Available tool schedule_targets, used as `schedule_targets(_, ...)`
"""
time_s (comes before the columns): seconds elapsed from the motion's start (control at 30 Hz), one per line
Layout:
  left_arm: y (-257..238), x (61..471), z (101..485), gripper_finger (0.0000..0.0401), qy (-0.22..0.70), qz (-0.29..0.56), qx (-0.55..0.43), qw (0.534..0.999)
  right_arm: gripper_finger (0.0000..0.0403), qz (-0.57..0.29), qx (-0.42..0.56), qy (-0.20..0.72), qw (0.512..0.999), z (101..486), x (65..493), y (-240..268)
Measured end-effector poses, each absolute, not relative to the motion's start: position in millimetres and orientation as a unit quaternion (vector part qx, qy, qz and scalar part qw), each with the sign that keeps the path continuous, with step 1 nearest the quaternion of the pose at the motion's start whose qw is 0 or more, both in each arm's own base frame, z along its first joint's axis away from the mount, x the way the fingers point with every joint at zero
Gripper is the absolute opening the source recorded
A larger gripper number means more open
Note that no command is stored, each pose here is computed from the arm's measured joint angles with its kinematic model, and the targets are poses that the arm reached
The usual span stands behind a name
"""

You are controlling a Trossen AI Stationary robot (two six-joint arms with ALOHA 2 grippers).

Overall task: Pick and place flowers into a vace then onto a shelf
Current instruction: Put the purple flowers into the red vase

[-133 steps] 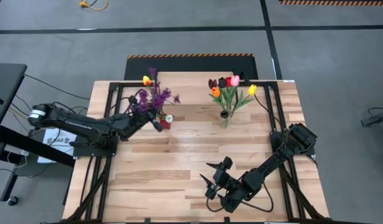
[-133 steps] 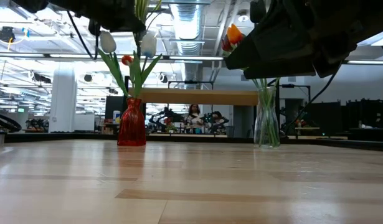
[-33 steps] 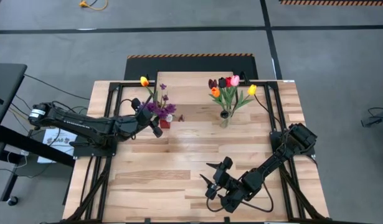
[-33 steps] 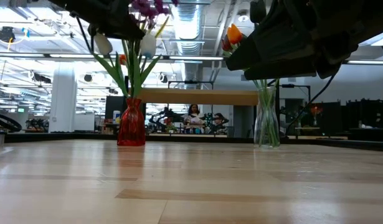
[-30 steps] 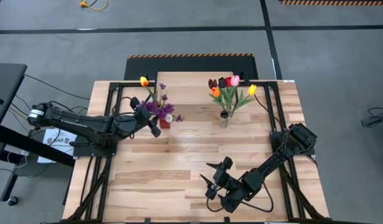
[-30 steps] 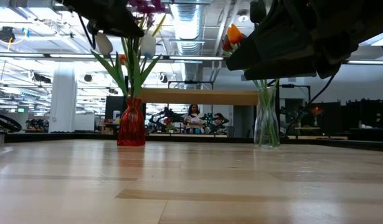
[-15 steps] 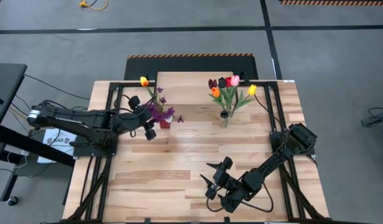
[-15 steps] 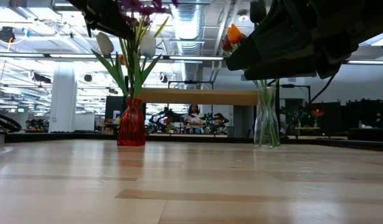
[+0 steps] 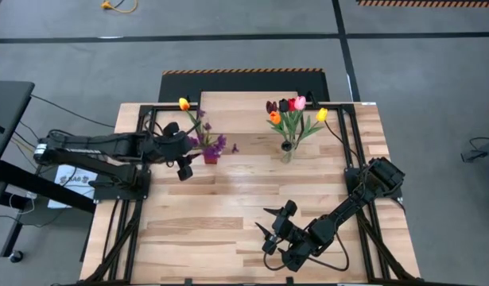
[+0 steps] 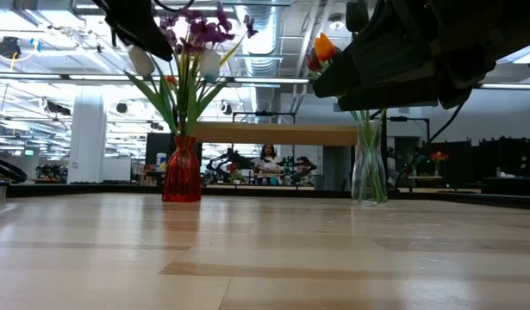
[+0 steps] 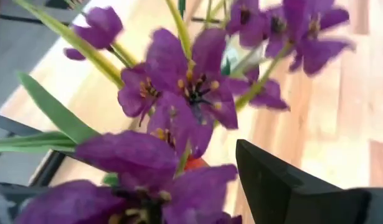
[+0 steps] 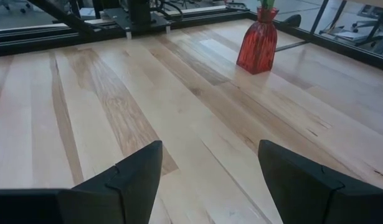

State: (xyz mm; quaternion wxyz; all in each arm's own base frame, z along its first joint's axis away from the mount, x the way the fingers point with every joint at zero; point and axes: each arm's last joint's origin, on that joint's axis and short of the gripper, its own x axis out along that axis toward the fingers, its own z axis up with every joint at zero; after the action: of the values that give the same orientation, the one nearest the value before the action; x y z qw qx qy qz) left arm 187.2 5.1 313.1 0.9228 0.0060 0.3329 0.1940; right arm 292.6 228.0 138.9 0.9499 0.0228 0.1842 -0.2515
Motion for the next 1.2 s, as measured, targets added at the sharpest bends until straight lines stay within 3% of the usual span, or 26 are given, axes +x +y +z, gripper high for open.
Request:
schedule_targets(0.77, 13.3, 174.7, 332.9, 0.0142, 0.390, 0.118, 0.008, 0.913, 0.0260, -0.252, 0.022, 0.184, 0.950, 138.9, 292.6, 227.9)
schedule_targets(1.2, 12.0, 158.9, 366.3, 0.0142, 0.397, 0.113, -0.005, 0.911, 0.0260, -0.252, 0.024, 0.184, 0.950, 138.9, 292.6, 227.9)
